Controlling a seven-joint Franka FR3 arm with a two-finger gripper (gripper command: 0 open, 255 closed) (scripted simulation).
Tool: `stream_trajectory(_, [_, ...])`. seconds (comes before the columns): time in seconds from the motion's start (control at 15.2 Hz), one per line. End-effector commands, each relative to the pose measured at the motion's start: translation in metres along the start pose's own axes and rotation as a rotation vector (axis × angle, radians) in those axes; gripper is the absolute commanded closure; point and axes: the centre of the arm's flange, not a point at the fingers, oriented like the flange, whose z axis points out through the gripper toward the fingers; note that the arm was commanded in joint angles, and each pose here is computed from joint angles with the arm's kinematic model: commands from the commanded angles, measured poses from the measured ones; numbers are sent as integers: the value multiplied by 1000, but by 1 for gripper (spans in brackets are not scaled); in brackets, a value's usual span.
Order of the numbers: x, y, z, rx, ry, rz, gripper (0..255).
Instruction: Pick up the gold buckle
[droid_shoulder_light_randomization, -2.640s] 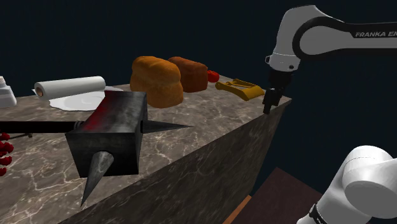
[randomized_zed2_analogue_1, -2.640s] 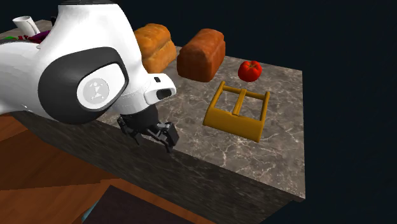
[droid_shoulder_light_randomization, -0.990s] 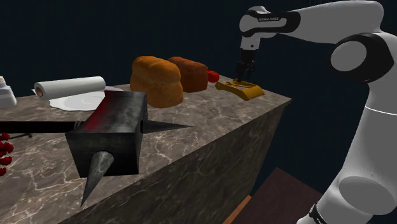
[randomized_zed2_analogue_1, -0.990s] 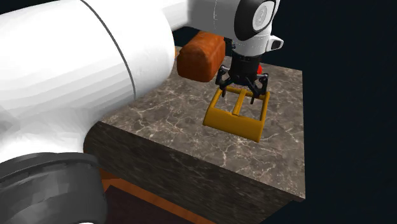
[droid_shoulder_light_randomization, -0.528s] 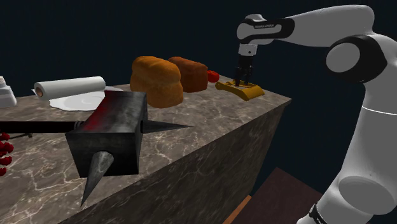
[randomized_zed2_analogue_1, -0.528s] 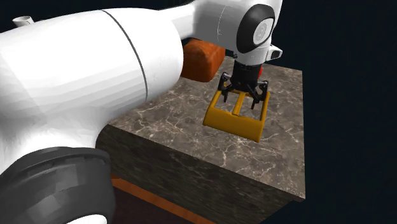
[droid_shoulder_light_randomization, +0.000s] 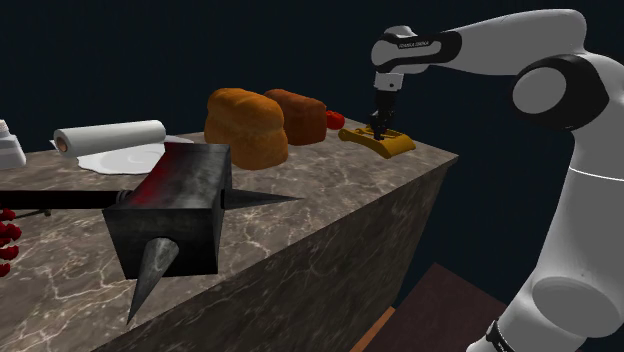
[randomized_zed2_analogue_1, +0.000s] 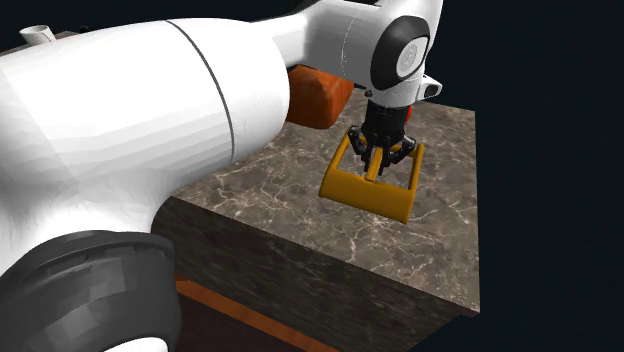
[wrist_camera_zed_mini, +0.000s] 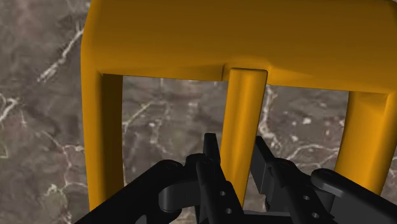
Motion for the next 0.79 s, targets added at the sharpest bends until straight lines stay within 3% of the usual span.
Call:
stream_trajectory(0.0, [0, 0, 0, 0, 0, 0, 255])
stream_trajectory(0.2, [0, 0, 0, 0, 0, 0, 255])
stream_trajectory(0.73, [-3, 1, -42, 0, 0, 0, 255])
